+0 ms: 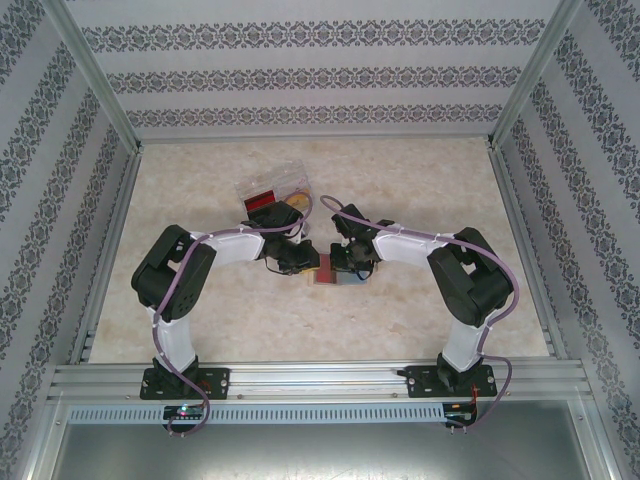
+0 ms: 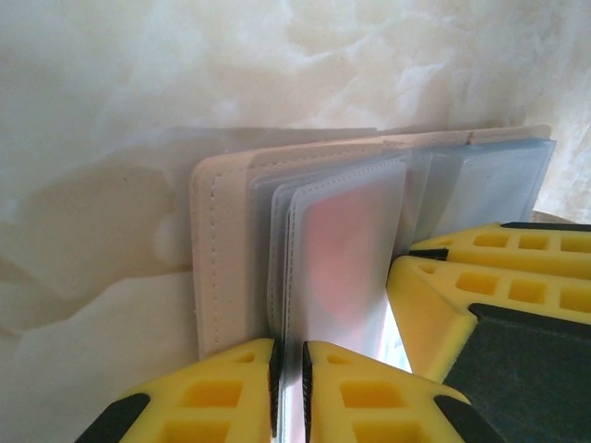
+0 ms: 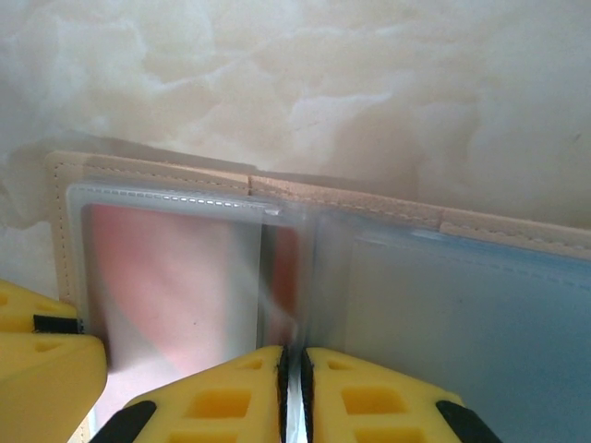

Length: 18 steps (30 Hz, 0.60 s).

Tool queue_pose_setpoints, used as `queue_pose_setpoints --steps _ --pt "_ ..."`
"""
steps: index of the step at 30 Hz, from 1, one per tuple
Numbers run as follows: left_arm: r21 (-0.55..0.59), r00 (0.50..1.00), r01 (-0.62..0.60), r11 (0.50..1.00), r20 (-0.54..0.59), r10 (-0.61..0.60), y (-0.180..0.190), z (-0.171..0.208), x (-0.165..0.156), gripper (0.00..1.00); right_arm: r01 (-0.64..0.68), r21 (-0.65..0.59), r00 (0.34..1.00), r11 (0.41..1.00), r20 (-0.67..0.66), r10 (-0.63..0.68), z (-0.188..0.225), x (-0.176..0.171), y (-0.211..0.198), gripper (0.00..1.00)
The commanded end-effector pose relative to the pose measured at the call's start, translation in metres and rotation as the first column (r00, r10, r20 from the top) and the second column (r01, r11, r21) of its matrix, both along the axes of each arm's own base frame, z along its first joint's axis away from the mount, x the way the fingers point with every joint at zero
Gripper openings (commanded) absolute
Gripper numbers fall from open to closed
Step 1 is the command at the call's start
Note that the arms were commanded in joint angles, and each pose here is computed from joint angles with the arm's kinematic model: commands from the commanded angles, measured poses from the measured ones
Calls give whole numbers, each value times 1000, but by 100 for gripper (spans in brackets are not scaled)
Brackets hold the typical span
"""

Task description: Take the credit cards out of the card holder

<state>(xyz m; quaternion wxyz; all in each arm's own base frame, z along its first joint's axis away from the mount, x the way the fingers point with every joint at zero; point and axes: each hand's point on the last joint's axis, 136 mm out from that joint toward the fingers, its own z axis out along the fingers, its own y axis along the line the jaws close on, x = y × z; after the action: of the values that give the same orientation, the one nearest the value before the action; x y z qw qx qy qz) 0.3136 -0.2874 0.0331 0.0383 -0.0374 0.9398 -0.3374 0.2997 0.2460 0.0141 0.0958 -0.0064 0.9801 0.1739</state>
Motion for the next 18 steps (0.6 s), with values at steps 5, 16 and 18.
queue_pose_setpoints --steps 5,16,18 --pt "-154 996 62 986 68 -52 -24 35 -2 21 14 -41 998 999 -57 -16 -24 -12 -15 17" --pt "-86 999 42 995 18 -40 -16 15 -4 13 16 45 1000 999 -27 -15 -3 -7 -8 18" --pt "-10 999 36 999 13 -36 -6 10 -4 10 15 66 1000 998 -13 -14 4 -5 -6 20"
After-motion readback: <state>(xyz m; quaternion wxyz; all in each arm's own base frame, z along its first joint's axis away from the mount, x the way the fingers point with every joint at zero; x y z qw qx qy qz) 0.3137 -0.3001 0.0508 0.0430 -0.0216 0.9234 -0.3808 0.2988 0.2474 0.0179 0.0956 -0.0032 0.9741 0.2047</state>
